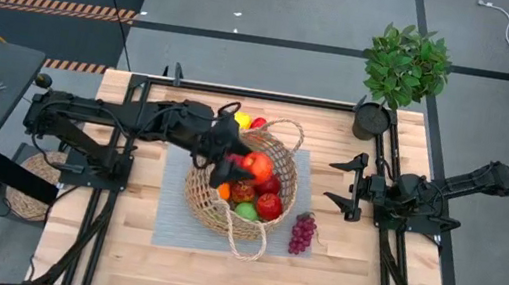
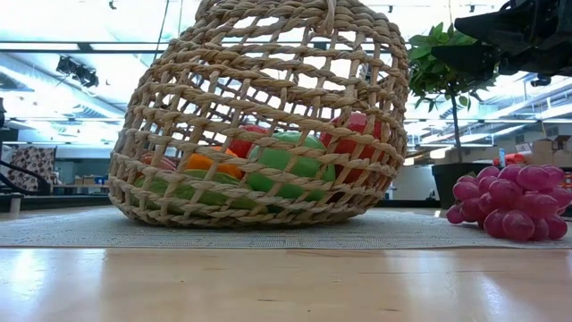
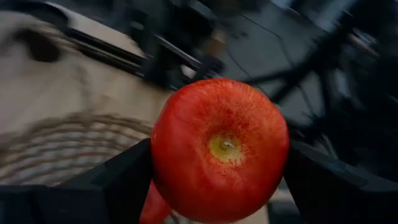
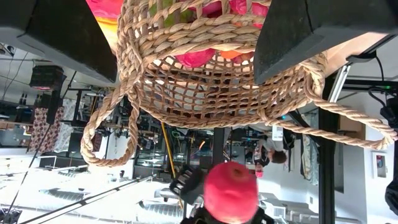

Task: Build produce basket
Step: Put the red apple into the mesh basket

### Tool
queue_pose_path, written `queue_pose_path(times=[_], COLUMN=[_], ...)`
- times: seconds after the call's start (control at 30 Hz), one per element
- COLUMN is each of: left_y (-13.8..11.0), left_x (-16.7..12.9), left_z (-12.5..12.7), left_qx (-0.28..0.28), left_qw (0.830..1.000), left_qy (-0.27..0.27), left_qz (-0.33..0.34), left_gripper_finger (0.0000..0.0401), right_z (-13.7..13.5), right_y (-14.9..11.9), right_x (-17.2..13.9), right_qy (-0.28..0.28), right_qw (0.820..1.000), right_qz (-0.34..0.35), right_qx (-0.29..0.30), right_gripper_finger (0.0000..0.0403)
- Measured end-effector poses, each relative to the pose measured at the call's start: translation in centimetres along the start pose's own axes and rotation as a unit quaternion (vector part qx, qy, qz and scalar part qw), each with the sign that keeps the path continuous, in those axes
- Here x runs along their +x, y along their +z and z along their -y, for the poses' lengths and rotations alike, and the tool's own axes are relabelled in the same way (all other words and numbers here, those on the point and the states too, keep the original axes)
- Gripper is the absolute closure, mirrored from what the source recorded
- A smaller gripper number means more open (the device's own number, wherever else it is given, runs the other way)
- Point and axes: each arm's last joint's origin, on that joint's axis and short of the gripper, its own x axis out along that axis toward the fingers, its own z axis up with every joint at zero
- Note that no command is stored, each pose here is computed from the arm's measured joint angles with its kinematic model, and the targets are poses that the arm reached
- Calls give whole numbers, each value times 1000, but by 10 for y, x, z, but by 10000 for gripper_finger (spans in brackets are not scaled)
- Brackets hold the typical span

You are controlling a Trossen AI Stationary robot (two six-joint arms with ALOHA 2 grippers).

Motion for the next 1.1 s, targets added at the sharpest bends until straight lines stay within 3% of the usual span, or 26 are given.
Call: queue_pose_path(times=[0.13,0.4,0.53,0.67,0.83,1.1], left_y=[-2,-4,-5,-5,-5,-4], left_x=[-1,-1,-1,-1,-1,-1], left_z=[-4,-11,-12,-12,-13,-14], left_qx=[28,70,144,239,385,587], left_qw=[998,995,988,969,921,808], left_qy=[-44,-33,-20,-24,-24,-8], left_qz=[-36,-56,-56,-54,-49,-48], left_gripper_finger=[76,76,76,76,76,76], right_z=[0,0,0,0,0,0], right_y=[0,0,0,0,0,0], right_x=[0,0,0,0,0,0], right_qy=[0,0,0,0,0,0], right_qw=[1000,1000,1000,1000,1000,1000], right_qz=[0,0,0,0,0,0], right_qx=[0,0,0,0,0,0], right_gripper_finger=[23,23,23,23,23,23])
